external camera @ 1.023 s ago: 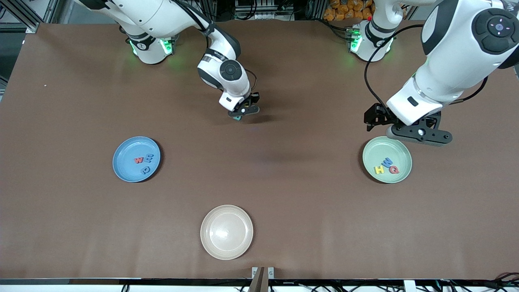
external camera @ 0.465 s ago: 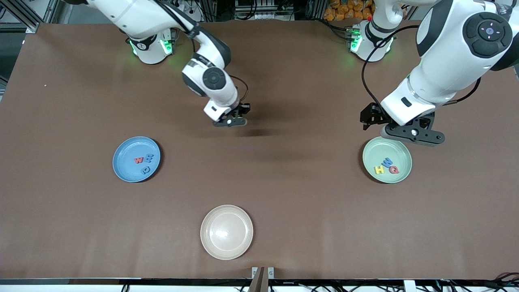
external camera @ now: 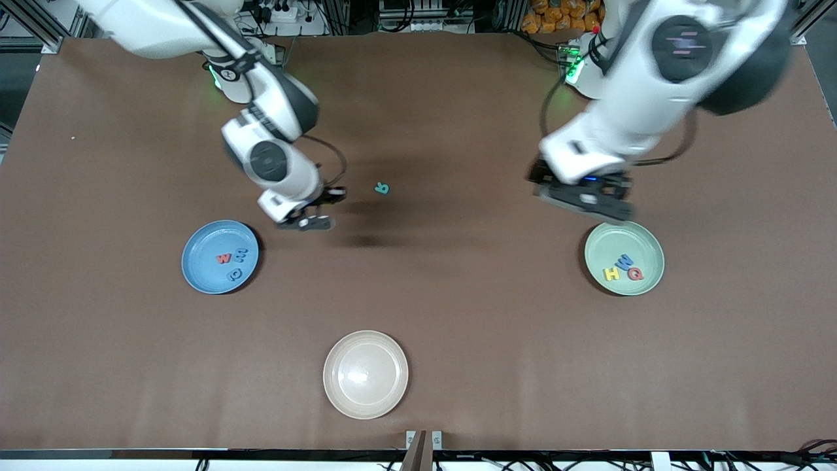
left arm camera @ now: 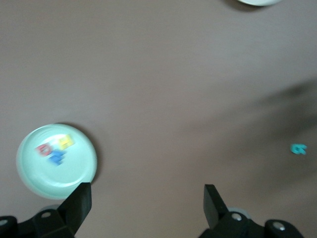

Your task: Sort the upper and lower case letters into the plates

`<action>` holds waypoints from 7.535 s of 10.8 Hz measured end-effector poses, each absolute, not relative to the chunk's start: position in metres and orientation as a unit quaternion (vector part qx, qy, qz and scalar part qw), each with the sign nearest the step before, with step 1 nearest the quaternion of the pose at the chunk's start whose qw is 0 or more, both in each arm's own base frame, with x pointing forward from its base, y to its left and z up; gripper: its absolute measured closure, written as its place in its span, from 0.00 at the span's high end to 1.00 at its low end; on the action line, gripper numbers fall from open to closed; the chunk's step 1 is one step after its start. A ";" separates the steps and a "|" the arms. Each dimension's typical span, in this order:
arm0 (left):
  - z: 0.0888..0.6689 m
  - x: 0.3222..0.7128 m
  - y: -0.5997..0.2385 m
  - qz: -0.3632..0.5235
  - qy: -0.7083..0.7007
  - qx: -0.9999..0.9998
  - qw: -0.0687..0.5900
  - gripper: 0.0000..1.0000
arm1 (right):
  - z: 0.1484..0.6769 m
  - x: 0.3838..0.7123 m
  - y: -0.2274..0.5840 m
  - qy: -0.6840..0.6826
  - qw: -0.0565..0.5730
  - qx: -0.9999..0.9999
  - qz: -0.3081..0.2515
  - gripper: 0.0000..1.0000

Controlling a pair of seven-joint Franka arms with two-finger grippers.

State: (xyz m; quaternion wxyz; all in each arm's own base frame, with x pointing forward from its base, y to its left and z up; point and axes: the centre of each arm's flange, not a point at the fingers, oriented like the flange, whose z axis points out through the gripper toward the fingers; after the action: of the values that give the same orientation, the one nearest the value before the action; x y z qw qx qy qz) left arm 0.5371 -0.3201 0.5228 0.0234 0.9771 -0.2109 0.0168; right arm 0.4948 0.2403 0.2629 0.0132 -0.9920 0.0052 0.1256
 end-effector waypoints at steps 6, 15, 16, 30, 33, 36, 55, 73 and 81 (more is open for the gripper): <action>0.395 0.452 -0.511 0.025 -0.274 0.960 0.051 1.00 | 0.233 0.551 0.020 -0.013 0.035 -0.993 0.116 0.28; 0.240 0.357 -0.625 -0.006 -0.140 0.989 0.040 0.94 | 0.254 0.590 0.016 -0.010 0.020 -0.994 0.109 0.90; 0.227 0.355 -0.626 0.005 -0.137 0.990 0.022 0.93 | 0.277 0.601 0.015 -0.004 0.018 -0.992 0.127 1.00; 0.178 0.354 -0.628 0.030 -0.135 0.990 0.011 0.89 | 0.619 0.590 0.015 0.047 -0.024 -0.998 0.021 1.00; 0.171 0.348 -0.630 0.020 -0.134 0.991 0.012 0.88 | 0.618 0.587 0.019 0.044 -0.025 -0.998 0.026 1.00; 0.170 0.342 -0.633 0.007 -0.123 0.992 0.023 0.88 | 0.616 0.587 0.016 0.046 -0.025 -0.998 0.028 1.00; 0.292 0.479 -0.552 0.035 -0.021 0.999 0.031 0.39 | 0.619 0.562 0.021 0.045 -0.036 -0.996 0.063 1.00; 0.310 0.619 -0.063 -0.117 0.053 0.991 -0.022 0.72 | 0.619 0.563 0.019 0.048 -0.032 -0.997 0.057 1.00; 0.534 0.594 -0.076 0.033 0.025 0.999 0.013 1.00 | 0.618 0.563 0.019 0.048 -0.032 -0.997 0.058 1.00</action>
State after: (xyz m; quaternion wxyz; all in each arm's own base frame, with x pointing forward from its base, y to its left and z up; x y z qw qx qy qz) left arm 0.5942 -0.0763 0.5344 0.0128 0.9991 0.0249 0.0331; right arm 0.5627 0.0192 0.6179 -0.0316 -0.9967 0.0476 0.0577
